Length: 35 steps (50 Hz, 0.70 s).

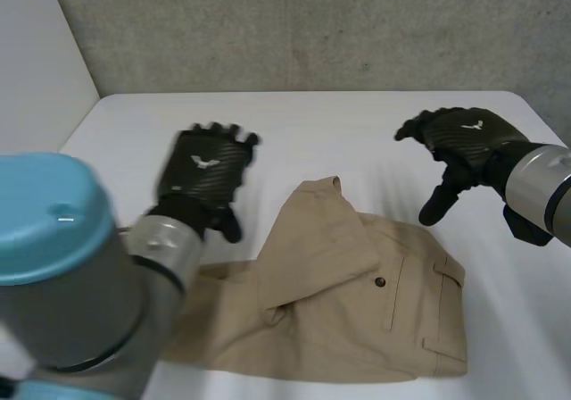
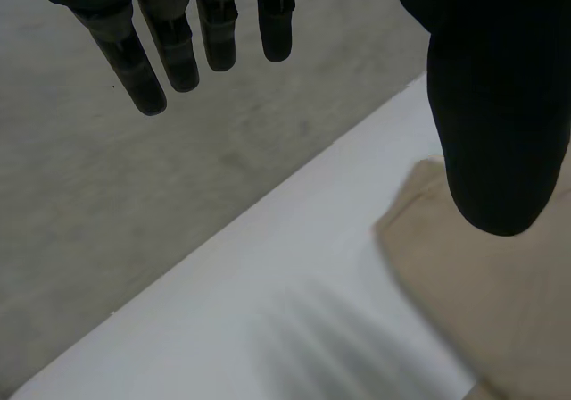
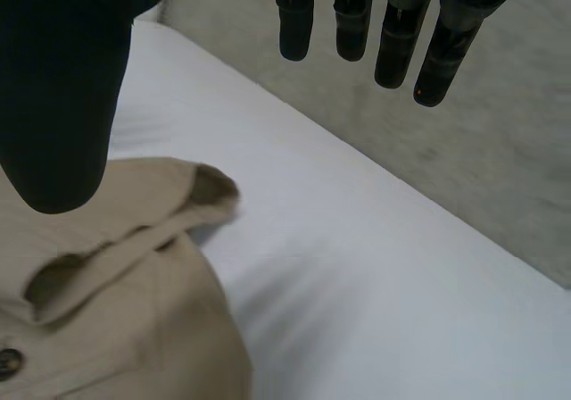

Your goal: Fold the shorts.

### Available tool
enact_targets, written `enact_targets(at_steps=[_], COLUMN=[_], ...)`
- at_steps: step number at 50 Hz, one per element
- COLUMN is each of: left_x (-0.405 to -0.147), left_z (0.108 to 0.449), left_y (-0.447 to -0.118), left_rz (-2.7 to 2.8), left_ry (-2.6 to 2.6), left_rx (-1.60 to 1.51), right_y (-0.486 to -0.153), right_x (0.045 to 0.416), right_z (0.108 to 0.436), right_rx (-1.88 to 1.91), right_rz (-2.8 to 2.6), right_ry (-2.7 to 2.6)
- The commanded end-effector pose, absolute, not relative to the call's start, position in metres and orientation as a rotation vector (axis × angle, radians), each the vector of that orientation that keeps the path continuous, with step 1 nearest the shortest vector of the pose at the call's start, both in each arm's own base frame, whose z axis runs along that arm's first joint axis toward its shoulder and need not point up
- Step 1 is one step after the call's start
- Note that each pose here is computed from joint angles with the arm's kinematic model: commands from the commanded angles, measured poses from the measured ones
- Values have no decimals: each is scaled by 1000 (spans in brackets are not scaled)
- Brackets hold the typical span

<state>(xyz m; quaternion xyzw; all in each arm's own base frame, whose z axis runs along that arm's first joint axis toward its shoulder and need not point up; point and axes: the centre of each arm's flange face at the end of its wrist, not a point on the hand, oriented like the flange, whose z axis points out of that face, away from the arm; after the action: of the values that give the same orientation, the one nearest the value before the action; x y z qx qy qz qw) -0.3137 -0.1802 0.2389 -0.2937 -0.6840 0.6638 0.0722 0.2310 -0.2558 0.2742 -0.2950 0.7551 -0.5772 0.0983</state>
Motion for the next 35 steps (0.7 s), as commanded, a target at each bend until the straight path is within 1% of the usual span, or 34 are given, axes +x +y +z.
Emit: enact_targets(at_steps=[1, 4, 5, 9, 13, 20, 24, 30, 34, 35], left_x=[-354, -363, -370, -382, -385, -388, -389, -385, -381, -381], left_z=[198, 185, 178, 164, 154, 152, 148, 149, 155, 157], left_y=[-181, -178, -174, -168, -170, -172, -176, -181, -195, -198], left_rz=[1848, 1816, 1792, 1759, 1741, 1734, 1723, 1714, 1761, 1772], left_ry=[-2028, -2028, -2024, -2011, -2031, -2042, -2062, -2093, -2101, -2100], left_rx=[-1020, -1057, -1083, -1126, -1142, -1149, -1155, -1162, -1148, -1142], right_y=[-266, -269, -272, -276, -282, -291, -296, -301, -309, -314], right_x=[213, 212, 212, 215, 218, 225, 228, 230, 235, 237], right_z=[244, 229, 218, 197, 177, 158, 150, 147, 155, 162], right_rx=[-765, -754, -753, -764, -780, -803, -805, -811, -822, -838], right_rz=[-1742, -1682, -1637, -1548, -1464, -1388, -1366, -1366, -1414, -1457], right_ry=[2393, 2443, 2469, 2511, 2535, 2532, 2541, 2529, 2483, 2454])
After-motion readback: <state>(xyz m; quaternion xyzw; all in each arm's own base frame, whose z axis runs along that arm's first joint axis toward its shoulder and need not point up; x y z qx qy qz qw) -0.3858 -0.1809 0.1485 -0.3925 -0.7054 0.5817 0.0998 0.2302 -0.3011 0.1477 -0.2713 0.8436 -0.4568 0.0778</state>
